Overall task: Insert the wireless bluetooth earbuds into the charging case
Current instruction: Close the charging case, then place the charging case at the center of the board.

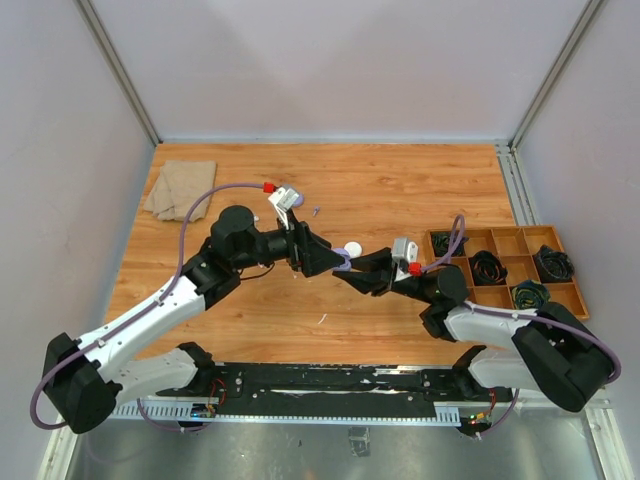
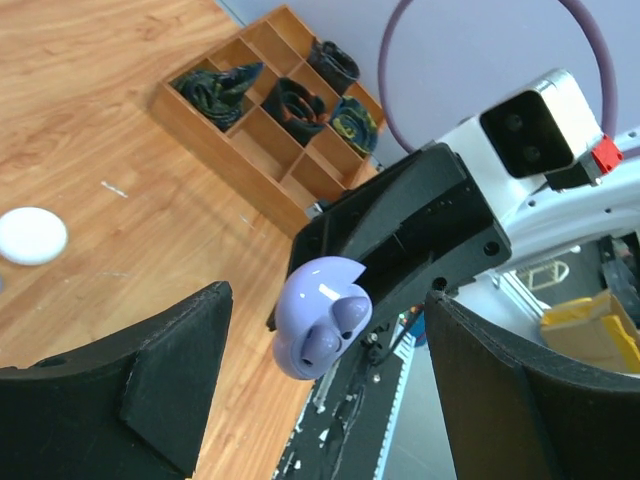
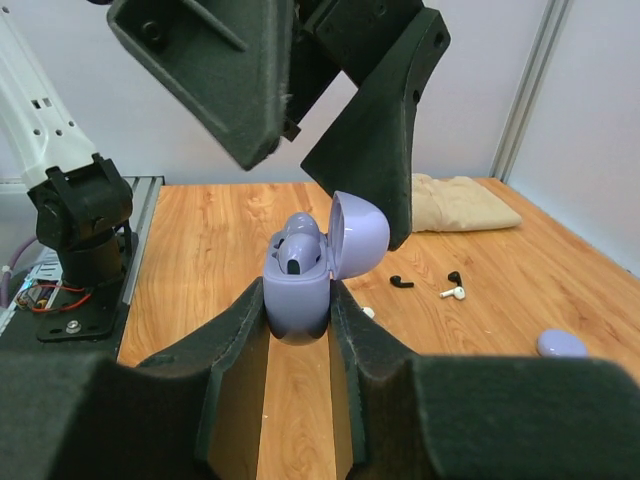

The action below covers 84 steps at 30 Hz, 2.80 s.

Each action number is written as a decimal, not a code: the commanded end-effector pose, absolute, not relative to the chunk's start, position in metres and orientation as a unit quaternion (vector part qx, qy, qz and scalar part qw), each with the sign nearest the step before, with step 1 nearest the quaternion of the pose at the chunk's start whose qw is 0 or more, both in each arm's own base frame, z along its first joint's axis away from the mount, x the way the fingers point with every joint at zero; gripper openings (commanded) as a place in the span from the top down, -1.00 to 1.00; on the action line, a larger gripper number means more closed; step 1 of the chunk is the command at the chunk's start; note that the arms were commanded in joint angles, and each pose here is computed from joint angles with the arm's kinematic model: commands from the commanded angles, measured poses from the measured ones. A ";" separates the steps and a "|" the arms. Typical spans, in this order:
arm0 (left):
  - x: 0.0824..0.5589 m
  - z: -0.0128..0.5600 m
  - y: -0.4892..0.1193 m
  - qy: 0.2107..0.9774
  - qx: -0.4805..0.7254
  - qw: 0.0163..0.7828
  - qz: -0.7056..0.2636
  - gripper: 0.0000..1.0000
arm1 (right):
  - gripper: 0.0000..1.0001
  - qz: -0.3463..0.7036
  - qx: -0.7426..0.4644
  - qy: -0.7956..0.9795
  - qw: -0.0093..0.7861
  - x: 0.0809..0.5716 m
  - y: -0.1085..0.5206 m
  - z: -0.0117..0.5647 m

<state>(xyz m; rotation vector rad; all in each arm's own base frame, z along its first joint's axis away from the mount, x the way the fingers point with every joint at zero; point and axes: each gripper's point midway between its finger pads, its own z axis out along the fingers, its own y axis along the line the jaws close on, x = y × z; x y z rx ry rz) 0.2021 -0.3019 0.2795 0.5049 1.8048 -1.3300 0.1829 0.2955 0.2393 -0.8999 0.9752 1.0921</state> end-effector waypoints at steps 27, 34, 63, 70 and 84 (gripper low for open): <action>0.186 0.306 -0.310 0.655 0.243 0.384 -0.605 -0.51 | 0.99 0.519 -0.364 0.469 0.616 0.198 0.291 0.231; 0.230 0.280 -0.274 0.743 0.173 0.447 -0.467 -0.55 | 0.99 0.502 -0.325 0.561 0.573 0.214 0.279 0.202; 0.293 0.271 -0.100 0.782 0.015 0.621 -0.058 -0.93 | 0.98 0.330 -0.144 0.903 0.233 0.205 0.212 0.057; 0.297 0.268 -0.084 0.783 -0.007 0.621 -0.040 -0.94 | 0.87 0.318 -0.109 0.922 0.189 0.207 0.207 0.033; 0.302 0.263 -0.075 0.788 -0.019 0.614 -0.040 -0.94 | 0.17 0.299 -0.075 0.937 0.162 0.206 0.182 0.020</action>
